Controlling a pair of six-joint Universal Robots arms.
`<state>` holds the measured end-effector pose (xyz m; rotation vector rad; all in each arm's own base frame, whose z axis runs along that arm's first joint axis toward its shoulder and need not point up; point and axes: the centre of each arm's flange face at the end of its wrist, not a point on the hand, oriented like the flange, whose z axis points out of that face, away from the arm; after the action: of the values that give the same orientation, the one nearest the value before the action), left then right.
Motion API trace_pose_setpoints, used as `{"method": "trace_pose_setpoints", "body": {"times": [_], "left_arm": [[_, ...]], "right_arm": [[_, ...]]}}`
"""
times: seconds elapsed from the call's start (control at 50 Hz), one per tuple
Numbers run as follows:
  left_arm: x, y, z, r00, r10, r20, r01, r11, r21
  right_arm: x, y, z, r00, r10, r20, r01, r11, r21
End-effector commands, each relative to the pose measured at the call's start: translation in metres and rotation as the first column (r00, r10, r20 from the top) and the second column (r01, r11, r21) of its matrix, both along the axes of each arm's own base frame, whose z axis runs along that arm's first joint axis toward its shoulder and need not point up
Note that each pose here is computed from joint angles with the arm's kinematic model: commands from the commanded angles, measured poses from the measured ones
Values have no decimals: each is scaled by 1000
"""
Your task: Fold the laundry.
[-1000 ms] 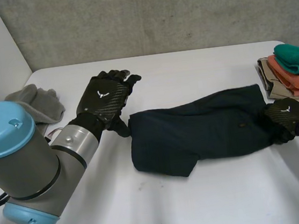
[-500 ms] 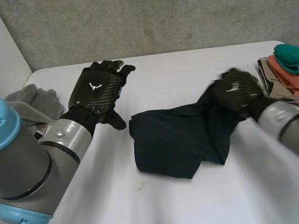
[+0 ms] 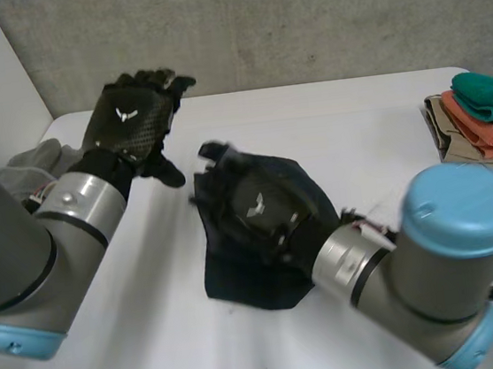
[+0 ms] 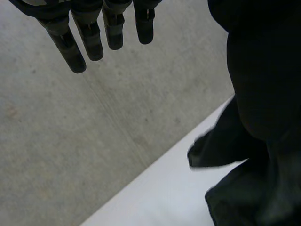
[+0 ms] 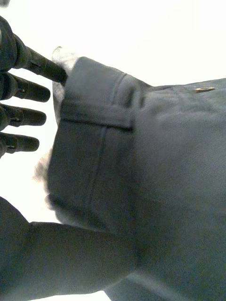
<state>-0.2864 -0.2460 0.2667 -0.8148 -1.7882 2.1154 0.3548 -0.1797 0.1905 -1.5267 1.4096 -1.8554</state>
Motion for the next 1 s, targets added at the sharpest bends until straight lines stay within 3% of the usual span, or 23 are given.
{"method": "trace_pose_setpoints", "body": {"times": [0.02, 0.1, 0.18, 0.34, 0.46, 0.58, 0.7, 0.82, 1.0], "left_arm": [[-8, -10, 30, 995, -6, -96, 2, 999, -41], [-19, -10, 26, 993, -6, -120, 8, 1000, 16], [-51, 8, 14, 993, -49, -105, 57, 996, 74], [-86, 29, 2, 994, -48, -96, 57, 994, 93], [-109, 37, -41, 996, -89, -26, 92, 981, 168], [-106, 34, -84, 992, -58, 114, 28, 970, 243], [-84, 7, -116, 955, 29, 295, -98, 970, 222], [-54, -8, -137, 905, 62, 422, -175, 956, 236], [-52, -4, -140, 903, 37, 429, -158, 955, 251]], "right_arm": [[-27, -20, 60, 922, -173, 345, 39, 931, 362], [-56, -54, 64, 877, -347, 331, 186, 883, 431], [-72, -71, 64, 839, -469, 275, 297, 819, 491], [-77, -80, 53, 829, -514, 220, 335, 772, 540], [-83, -90, 58, 815, -532, 228, 350, 767, 538], [-73, -104, 13, 843, -529, 95, 366, 695, 618], [-64, -116, -20, 853, -521, 8, 394, 654, 645], [-50, -115, -54, 877, -472, -90, 428, 682, 593], [-46, -115, -55, 866, -471, -170, 495, 754, 432]]}}
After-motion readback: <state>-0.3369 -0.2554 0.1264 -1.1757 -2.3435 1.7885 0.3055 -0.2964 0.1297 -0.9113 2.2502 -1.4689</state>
